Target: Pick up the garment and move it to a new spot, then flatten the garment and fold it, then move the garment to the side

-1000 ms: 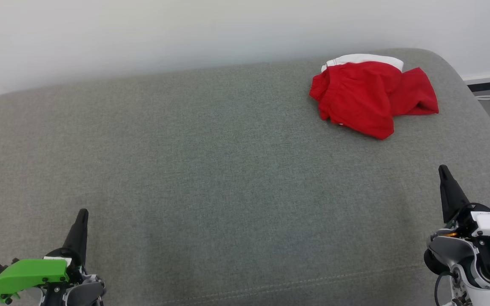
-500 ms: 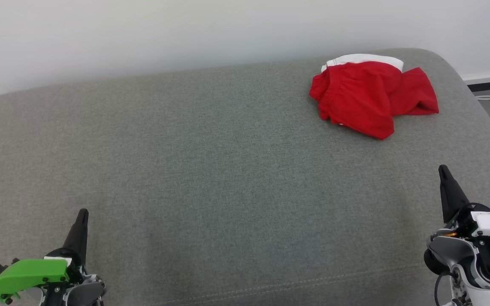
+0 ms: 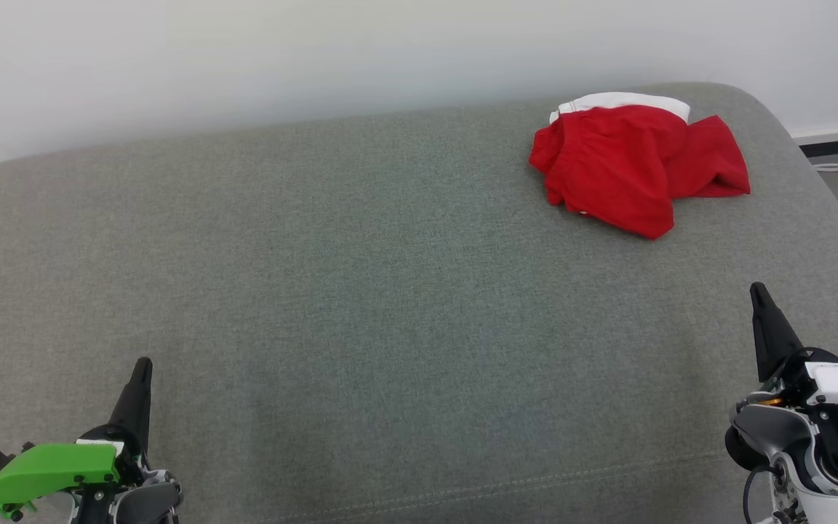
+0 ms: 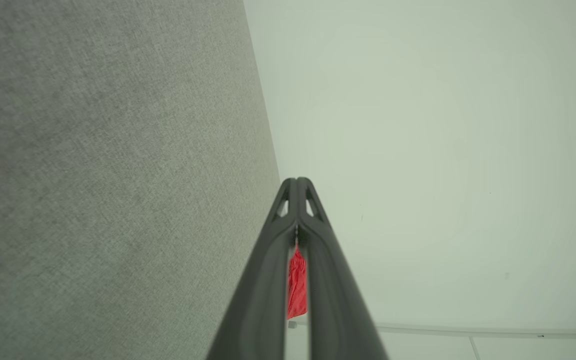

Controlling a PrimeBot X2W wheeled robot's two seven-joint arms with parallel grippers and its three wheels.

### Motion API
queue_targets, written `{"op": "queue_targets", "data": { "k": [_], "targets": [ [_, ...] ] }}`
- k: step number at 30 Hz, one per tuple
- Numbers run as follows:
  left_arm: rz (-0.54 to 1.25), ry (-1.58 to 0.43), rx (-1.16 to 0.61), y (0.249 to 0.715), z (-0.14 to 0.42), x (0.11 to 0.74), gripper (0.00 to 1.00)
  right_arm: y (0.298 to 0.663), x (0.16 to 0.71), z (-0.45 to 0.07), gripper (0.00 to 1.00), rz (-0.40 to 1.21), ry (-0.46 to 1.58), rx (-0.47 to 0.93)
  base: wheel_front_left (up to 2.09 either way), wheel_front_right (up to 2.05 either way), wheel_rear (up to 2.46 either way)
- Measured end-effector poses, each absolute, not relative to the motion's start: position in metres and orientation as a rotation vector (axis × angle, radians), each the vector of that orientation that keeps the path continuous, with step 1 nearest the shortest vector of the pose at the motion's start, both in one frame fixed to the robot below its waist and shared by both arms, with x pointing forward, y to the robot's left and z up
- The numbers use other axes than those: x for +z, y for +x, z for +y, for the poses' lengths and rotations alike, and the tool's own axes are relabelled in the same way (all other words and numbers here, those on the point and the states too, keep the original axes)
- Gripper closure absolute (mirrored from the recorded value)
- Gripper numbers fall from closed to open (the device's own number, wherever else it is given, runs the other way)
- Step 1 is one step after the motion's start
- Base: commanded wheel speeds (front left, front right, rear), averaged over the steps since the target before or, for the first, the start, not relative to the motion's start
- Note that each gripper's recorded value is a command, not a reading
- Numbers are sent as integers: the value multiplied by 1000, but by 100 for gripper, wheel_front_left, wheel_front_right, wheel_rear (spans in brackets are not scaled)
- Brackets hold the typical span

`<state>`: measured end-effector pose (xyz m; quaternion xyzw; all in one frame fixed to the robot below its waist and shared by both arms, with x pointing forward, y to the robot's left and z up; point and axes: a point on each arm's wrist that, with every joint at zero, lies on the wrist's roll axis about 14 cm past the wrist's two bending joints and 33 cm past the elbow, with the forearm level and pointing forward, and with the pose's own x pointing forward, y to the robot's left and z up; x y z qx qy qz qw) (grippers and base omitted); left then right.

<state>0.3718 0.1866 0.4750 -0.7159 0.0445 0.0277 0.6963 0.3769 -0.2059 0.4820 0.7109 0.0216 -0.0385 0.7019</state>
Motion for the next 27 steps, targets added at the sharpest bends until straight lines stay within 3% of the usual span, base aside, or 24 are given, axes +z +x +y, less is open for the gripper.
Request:
{"op": "queue_targets", "data": {
  "k": [27],
  "targets": [
    [98,-1601,62,372,186,475,100,377,482,-206,100,48,1582,-86,0,0,0]
  ]
}}
